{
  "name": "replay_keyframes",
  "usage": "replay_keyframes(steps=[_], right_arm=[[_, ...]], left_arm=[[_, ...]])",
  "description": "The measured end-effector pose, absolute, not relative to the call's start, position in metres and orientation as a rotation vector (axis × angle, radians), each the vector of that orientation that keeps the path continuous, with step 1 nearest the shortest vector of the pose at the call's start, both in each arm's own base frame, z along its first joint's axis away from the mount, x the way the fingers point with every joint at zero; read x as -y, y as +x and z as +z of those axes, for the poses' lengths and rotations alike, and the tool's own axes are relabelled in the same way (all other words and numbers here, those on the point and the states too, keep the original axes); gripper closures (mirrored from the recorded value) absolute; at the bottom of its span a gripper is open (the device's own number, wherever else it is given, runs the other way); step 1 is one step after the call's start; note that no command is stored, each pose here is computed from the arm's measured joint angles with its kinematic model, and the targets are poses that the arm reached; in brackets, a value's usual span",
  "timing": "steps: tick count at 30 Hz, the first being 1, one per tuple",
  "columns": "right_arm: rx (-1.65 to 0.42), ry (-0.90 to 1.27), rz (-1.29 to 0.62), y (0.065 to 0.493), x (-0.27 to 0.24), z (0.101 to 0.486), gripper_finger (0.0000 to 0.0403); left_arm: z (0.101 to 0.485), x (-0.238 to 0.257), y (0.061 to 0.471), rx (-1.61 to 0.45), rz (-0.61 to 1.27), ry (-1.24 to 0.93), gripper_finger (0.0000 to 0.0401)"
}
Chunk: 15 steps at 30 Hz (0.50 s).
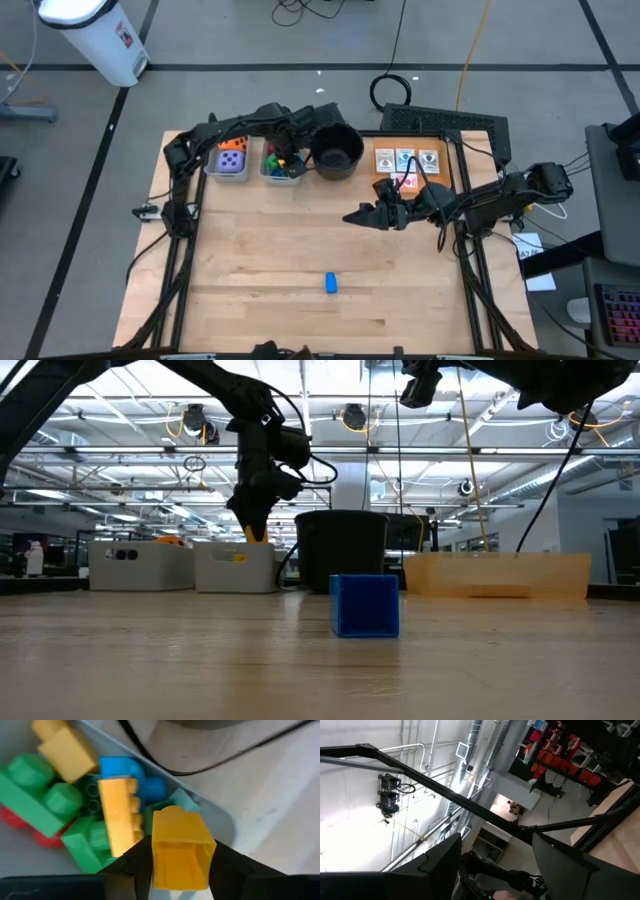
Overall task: Pick & Place Toys
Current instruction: Put the yellow game piece into the right gray bin, then put the blue game piece into the right gray bin
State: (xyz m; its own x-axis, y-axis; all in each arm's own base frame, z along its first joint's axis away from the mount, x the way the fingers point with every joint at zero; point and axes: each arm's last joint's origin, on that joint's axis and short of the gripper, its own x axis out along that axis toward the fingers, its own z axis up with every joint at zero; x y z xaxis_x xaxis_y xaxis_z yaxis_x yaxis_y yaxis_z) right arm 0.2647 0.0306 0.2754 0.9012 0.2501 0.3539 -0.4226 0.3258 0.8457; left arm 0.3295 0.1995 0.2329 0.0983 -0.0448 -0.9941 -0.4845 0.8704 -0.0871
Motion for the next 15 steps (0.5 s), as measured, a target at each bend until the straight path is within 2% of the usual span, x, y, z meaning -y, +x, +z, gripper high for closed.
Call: replay_keyframes(steps=[11, 15], right_arm=[[0.168, 1.159, 0.443, 0.2648, -0.0306, 0.2752, 0.0165], [0.168, 1.159, 0.443, 0.2648, -0.0306, 0.2752, 0.0165]], left_arm=[[0.2324, -0.2028, 0.3255, -1.468, 0.389, -0.46, 0.0178], [0.2328, -0.2016, 0.3236, -1.488, 0.384, -0.465, 0.0166]])
